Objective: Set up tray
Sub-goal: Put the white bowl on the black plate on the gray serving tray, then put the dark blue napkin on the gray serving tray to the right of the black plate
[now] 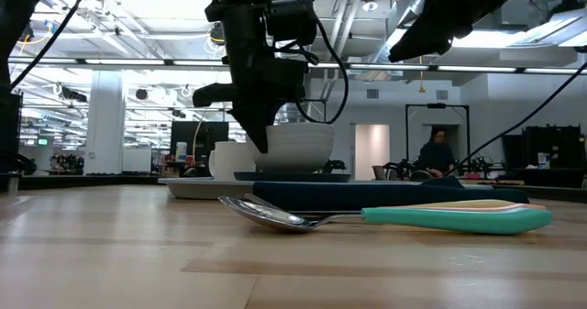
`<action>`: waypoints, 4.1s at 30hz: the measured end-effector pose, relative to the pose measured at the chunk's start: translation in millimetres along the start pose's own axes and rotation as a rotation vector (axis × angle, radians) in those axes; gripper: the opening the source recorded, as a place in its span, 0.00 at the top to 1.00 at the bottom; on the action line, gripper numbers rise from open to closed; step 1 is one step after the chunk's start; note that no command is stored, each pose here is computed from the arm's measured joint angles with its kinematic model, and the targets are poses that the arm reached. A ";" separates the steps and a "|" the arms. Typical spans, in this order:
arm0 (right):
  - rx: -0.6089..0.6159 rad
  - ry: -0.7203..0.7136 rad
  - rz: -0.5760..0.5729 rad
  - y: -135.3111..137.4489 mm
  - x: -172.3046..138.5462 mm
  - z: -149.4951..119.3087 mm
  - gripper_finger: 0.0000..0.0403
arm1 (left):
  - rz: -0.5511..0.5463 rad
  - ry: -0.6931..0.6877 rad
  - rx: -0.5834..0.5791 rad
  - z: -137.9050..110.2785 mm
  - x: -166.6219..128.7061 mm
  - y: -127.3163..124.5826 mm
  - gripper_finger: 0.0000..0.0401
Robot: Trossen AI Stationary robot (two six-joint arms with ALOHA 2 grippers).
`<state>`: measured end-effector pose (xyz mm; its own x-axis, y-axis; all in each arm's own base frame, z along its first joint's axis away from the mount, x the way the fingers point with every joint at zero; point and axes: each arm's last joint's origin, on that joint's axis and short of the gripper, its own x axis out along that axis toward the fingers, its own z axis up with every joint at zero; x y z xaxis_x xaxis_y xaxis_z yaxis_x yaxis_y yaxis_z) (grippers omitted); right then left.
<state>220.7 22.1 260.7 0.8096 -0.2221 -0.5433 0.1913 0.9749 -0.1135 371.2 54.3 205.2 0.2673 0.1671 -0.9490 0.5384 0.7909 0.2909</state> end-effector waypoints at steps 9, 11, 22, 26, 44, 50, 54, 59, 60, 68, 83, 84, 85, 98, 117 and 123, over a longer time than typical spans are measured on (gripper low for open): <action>0.000 0.000 0.000 0.0 0.0 0.0 0.71 | 0.004 -0.001 -0.017 -2.6 0.6 3.3 1.00; 0.000 0.000 0.000 0.0 0.0 0.0 0.71 | 0.005 0.000 -0.023 -3.9 0.8 4.6 1.00; 0.000 0.000 0.000 0.0 0.0 0.0 0.71 | 0.004 0.001 -0.037 -5.6 1.1 6.1 1.00; 0.000 0.000 0.000 0.0 0.0 0.0 0.71 | 0.004 0.001 -0.029 -5.6 1.1 6.1 0.94; 0.000 0.000 0.000 0.0 0.0 0.0 0.71 | 0.004 0.005 -0.042 -5.7 1.0 5.8 0.76; 0.000 0.000 0.000 0.0 0.0 0.0 0.71 | 0.007 0.027 -0.044 -6.8 0.9 4.9 0.76; 0.000 0.000 0.000 0.0 0.0 0.0 0.71 | 0.035 0.053 -0.037 -5.6 0.5 3.7 0.76; 0.000 0.000 0.000 0.0 0.0 0.0 0.71 | 0.066 0.080 -0.018 -1.3 -0.6 -0.8 0.76; 0.000 0.000 0.000 0.0 0.0 0.0 0.71 | 0.061 0.081 -0.014 -0.7 -0.7 -2.0 0.76; 0.001 0.000 0.000 0.0 0.0 0.0 0.71 | 0.016 0.087 -0.015 0.7 -1.5 -8.8 0.76; 0.001 0.000 0.000 0.0 -0.1 0.0 0.71 | 0.069 0.157 -0.024 -2.5 -3.1 -8.2 0.76; 0.001 0.000 0.000 0.0 -0.1 0.0 0.71 | 0.080 0.162 -0.024 -2.4 -3.1 -7.7 0.76; 0.001 0.000 0.000 0.0 -0.1 0.0 0.71 | 0.092 0.166 -0.024 -2.3 -3.1 -7.1 0.76; 0.000 0.001 0.000 0.0 -0.1 -0.1 0.71 | 0.086 0.143 -0.033 7.2 -24.7 0.2 0.76; 0.068 0.077 0.025 2.2 -1.0 -7.8 0.71 | -0.575 0.117 -0.362 31.6 -93.8 -58.7 0.76; 0.035 0.117 0.112 18.7 1.3 -12.6 0.71 | -0.597 0.182 -0.286 41.3 -97.3 -107.1 0.76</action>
<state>218.3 40.2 247.4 0.7574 -0.1073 -0.6441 0.1243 0.9921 -0.0192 320.5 -71.0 271.4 -0.1617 -0.2689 -0.9495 0.3126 0.8987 -0.3077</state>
